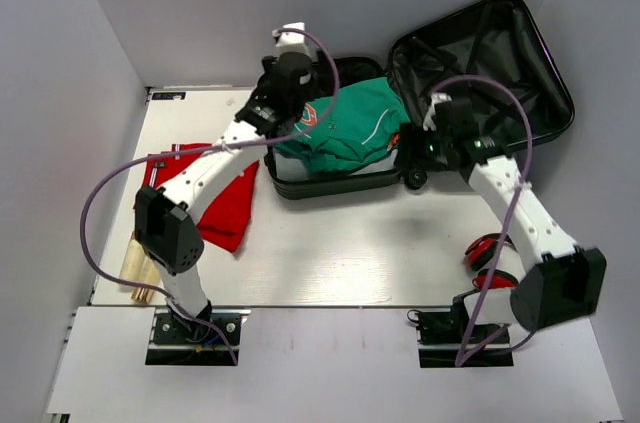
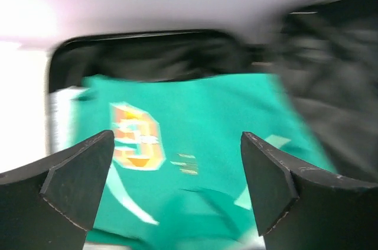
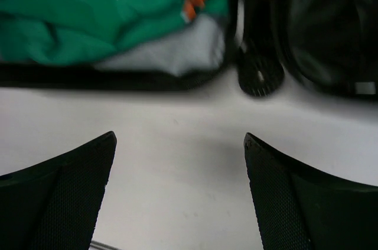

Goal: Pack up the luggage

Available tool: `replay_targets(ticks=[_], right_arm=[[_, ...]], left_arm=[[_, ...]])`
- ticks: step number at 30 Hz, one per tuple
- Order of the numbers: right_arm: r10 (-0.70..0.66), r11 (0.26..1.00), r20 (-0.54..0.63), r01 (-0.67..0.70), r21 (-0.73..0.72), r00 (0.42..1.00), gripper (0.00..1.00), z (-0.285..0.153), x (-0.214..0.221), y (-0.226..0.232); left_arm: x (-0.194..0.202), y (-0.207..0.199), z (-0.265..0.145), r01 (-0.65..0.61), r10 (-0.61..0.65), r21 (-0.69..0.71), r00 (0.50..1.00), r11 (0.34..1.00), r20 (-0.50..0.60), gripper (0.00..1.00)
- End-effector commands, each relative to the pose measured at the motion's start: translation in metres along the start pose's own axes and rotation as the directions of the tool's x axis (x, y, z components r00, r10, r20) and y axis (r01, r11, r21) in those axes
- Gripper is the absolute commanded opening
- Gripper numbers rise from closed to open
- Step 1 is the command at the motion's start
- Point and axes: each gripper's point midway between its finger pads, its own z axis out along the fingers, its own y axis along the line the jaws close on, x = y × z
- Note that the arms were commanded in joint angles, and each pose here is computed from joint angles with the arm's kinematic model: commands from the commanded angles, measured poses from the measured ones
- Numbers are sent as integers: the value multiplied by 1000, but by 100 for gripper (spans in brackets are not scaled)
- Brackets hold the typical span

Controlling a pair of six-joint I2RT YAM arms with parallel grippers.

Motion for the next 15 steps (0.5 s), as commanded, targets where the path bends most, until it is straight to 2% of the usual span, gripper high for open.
replay_targets(ticks=[1, 2, 3, 4, 5, 6, 8, 9, 11, 12, 15], right_arm=[[-44, 985, 135, 66, -157, 990, 90, 1, -69, 38], [-53, 986, 91, 66, -156, 994, 86, 17, -67, 37], [-56, 984, 126, 76, -164, 990, 81, 17, -95, 44], [-57, 987, 86, 69, -147, 995, 75, 34, -93, 40], [-59, 988, 117, 75, -138, 991, 67, 33, -108, 40], [-65, 990, 98, 77, -119, 993, 51, 48, -108, 37], [-89, 991, 109, 100, -94, 990, 45, 66, -120, 34], [-88, 994, 68, 92, -64, 994, 38, 91, -112, 25], [-88, 994, 72, 92, -53, 993, 36, 102, -121, 24], [-84, 996, 4, 84, -17, 996, 31, 126, -106, 14], [-60, 995, -52, 64, 80, 997, 26, 146, -95, -4]], left_arm=[[70, 65, 21, -124, 80, -185, 971, 975, -226, 94], [92, 77, 31, -151, 91, -209, 958, 966, -271, 91], [98, 83, 33, -159, 92, -216, 953, 963, -288, 79], [112, 91, 36, -175, 97, -228, 943, 958, -317, 74], [120, 95, 36, -185, 101, -234, 938, 955, -333, 70], [132, 98, 38, -188, 93, -242, 929, 952, -357, 64], [148, 105, 37, -193, 84, -235, 909, 953, -407, 58], [159, 108, 38, -194, 75, -239, 899, 951, -432, 46], [178, 120, 30, -213, 63, -254, 867, 943, -494, 34], [189, 127, 26, -212, 40, -279, 855, 937, -516, 23], [222, 159, -2, -237, -30, -356, 796, 904, -604, 8]])
